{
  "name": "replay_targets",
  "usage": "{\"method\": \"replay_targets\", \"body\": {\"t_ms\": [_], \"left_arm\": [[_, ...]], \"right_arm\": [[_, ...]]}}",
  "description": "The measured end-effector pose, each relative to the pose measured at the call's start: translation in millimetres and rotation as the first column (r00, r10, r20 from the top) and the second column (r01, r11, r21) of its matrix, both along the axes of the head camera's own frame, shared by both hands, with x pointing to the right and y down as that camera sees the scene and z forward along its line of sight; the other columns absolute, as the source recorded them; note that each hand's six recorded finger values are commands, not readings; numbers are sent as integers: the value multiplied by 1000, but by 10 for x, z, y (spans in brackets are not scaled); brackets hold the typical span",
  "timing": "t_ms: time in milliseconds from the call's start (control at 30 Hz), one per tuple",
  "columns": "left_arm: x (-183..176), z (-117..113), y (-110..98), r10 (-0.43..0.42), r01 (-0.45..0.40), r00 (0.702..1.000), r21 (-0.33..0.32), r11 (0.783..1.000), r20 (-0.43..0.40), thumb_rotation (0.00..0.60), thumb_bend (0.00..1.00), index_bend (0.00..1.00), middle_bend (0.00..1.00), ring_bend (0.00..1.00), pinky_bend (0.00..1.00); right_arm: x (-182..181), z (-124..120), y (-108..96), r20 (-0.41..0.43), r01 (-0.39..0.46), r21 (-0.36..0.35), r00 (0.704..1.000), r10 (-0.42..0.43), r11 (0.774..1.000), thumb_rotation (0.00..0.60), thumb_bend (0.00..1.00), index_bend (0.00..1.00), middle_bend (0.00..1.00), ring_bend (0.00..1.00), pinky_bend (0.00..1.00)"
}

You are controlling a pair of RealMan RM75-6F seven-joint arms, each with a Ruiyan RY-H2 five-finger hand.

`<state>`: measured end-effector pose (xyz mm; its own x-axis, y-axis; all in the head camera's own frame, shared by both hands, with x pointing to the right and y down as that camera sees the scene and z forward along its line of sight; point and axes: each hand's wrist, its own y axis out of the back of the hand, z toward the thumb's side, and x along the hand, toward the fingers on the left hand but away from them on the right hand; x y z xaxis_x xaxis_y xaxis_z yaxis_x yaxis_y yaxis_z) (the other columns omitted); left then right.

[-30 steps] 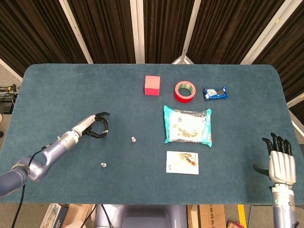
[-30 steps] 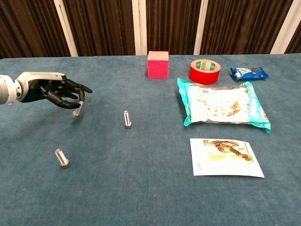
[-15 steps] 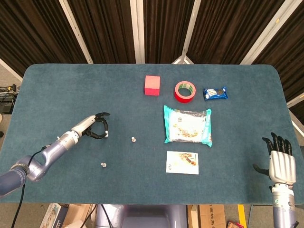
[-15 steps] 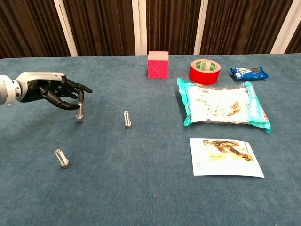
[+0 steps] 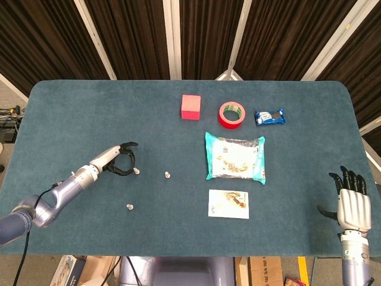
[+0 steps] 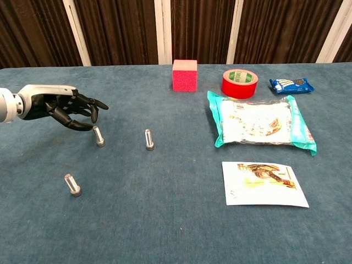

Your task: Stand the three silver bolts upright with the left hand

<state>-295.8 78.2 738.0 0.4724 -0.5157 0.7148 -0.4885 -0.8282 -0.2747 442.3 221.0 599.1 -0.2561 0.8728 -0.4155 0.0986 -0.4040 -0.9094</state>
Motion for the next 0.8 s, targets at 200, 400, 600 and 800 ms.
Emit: {"method": "replay_targets", "body": {"t_ms": [200, 400, 600, 800], "left_arm": [[29, -38, -6, -3, 3, 1000, -2, 1000, -12, 600, 451, 663, 25, 0, 0], [105, -278, -99, -6, 9, 997, 34, 999, -71, 600, 447, 651, 26, 0, 0], [161, -620, -257, 36, -21, 996, 164, 986, -87, 600, 447, 501, 32, 0, 0], [100, -980, -310, 90, -100, 995, 389, 916, 45, 600, 405, 407, 15, 0, 0]], "right_arm": [[2, -5, -1, -2, 1, 2, 1000, -1, 1000, 600, 21, 235, 64, 0, 0], [-8, -11, -1, -1, 6, 3, 1000, -6, 1000, 600, 21, 235, 64, 0, 0], [-17, -27, 2, 1, 12, 6, 1000, -12, 1000, 600, 21, 235, 64, 0, 0], [-40, -50, 1, 8, 31, 6, 999, -31, 1000, 600, 21, 235, 64, 0, 0]]}}
